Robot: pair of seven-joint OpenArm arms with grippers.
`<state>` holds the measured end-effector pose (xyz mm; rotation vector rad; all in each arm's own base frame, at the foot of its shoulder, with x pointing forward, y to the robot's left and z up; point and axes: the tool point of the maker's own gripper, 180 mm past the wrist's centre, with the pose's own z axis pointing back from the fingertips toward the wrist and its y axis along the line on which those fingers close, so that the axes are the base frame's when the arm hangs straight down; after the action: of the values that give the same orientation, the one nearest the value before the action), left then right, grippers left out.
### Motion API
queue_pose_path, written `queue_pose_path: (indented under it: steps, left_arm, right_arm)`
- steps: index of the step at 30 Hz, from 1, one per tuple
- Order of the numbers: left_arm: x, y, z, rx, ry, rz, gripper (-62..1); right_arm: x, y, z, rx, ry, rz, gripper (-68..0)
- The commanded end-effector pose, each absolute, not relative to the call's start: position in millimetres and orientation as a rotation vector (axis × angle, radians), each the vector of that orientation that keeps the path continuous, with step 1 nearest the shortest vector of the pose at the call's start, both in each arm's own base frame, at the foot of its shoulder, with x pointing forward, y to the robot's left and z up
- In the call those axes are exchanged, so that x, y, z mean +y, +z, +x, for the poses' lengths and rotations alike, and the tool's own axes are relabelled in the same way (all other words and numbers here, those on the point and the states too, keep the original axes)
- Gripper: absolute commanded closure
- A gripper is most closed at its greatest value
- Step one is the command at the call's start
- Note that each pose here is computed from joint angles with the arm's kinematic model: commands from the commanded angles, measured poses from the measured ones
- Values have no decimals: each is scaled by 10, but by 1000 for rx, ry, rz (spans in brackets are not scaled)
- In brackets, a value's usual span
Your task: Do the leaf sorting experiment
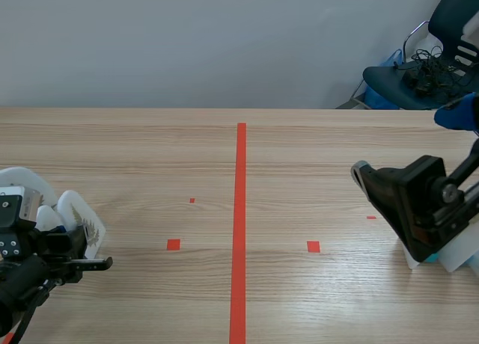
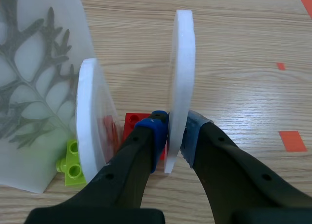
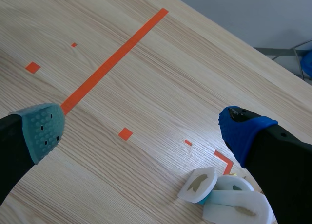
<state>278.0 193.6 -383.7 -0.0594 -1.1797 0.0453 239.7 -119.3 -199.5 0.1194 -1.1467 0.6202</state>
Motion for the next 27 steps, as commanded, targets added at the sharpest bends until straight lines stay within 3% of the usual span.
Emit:
queue_pose_path:
  steps: [1,5,7,14,18,25,27]
  left_arm:
    - [2003,-3709,2843,-1223,43,-44,-66]
    - [2043,-3671,2856,-1239,30,-35,-73]
    - [2044,-3670,2856,-1238,23,-38,-113]
    - [1950,-3496,2889,-1275,-14,-71,-359]
    - [1825,-3172,2923,-1326,-69,-90,-375]
    - [1617,-2296,2909,-1467,-208,-92,-376]
    - [1529,-2100,2857,-1482,-240,-113,-419]
  right_arm:
    - [-1223,-1941,2438,-1170,613,108,-679]
    - [-1223,-1941,2438,-1170,613,108,-679]
    - [-1223,-1941,2438,-1170,613,108,-679]
    - [-1224,-1941,2438,-1169,613,108,-679]
    - [-1223,-1941,2438,-1169,613,108,-679]
    - [-1223,-1941,2438,-1169,613,108,-679]
    - [-1223,-1940,2439,-1170,613,108,-679]
